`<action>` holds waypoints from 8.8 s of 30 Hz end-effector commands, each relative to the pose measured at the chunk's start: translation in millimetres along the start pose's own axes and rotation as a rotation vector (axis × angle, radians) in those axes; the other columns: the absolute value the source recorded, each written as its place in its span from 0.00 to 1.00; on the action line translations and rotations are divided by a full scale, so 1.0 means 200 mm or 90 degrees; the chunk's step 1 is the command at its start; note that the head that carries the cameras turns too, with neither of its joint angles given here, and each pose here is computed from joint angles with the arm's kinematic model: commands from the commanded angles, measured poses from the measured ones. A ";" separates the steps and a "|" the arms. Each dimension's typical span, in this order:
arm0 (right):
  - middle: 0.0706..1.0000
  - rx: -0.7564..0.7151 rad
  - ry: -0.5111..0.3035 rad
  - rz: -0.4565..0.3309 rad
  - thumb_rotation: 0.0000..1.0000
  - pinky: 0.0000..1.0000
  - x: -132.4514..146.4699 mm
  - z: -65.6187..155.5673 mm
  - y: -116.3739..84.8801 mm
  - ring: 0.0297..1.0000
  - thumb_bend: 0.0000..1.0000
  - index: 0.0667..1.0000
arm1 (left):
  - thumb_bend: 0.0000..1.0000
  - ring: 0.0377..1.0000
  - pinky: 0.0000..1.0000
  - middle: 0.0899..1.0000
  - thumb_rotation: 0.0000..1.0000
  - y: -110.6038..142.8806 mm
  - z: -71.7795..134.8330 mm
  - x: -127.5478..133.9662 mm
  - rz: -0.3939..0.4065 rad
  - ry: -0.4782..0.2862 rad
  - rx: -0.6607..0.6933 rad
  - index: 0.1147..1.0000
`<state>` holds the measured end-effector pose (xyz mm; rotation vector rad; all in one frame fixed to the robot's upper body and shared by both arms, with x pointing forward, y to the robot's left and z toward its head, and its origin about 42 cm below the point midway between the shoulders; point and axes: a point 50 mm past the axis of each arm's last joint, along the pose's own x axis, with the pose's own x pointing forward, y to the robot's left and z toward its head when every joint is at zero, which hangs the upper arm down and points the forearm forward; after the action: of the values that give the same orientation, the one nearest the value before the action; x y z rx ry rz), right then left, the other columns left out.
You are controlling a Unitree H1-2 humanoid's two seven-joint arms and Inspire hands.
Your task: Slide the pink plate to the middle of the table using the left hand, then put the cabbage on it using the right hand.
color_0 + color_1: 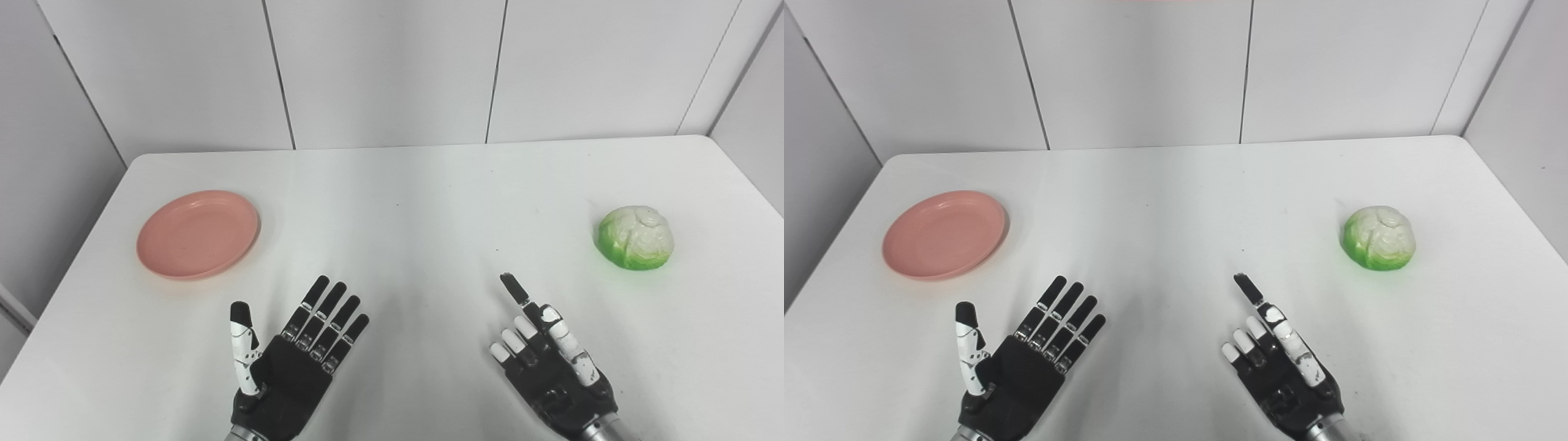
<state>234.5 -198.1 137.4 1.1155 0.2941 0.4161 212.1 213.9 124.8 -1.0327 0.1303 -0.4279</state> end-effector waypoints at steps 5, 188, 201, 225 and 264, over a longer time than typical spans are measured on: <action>0.25 -0.316 -0.139 -0.030 0.00 0.10 0.02 0.05 0.08 0.13 0.60 0.67 | 1.00 0.97 0.97 0.97 0.77 -0.10 0.00 0.03 0.006 -0.121 0.250 0.95; 0.80 -0.760 -0.283 -0.134 0.64 0.65 -0.01 -0.03 -0.35 0.76 0.70 0.86 | 0.94 0.83 0.74 0.83 0.91 0.66 1.23 0.77 0.344 -0.209 0.545 0.82; 0.80 -0.763 -0.280 -0.127 0.60 0.65 -0.01 -0.04 -0.33 0.75 0.70 0.85 | 0.92 0.81 0.73 0.80 0.91 0.57 1.06 0.82 0.272 -0.186 0.542 0.81; 0.78 -0.755 -0.272 -0.106 0.50 0.61 0.01 -0.10 -0.25 0.71 0.74 0.82 | 0.92 0.85 0.83 0.84 0.90 0.31 0.51 0.97 0.212 -0.123 0.510 0.82; 0.86 -0.768 -0.277 -0.120 0.44 0.67 0.19 -0.38 -0.01 0.77 0.62 0.86 | 0.91 0.91 0.98 0.89 0.92 0.14 0.18 0.99 0.207 -0.117 0.432 0.84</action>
<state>239.6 -148.2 99.7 -0.1227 -0.2662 0.1454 405.6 183.1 124.6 -0.3487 0.0025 -0.0442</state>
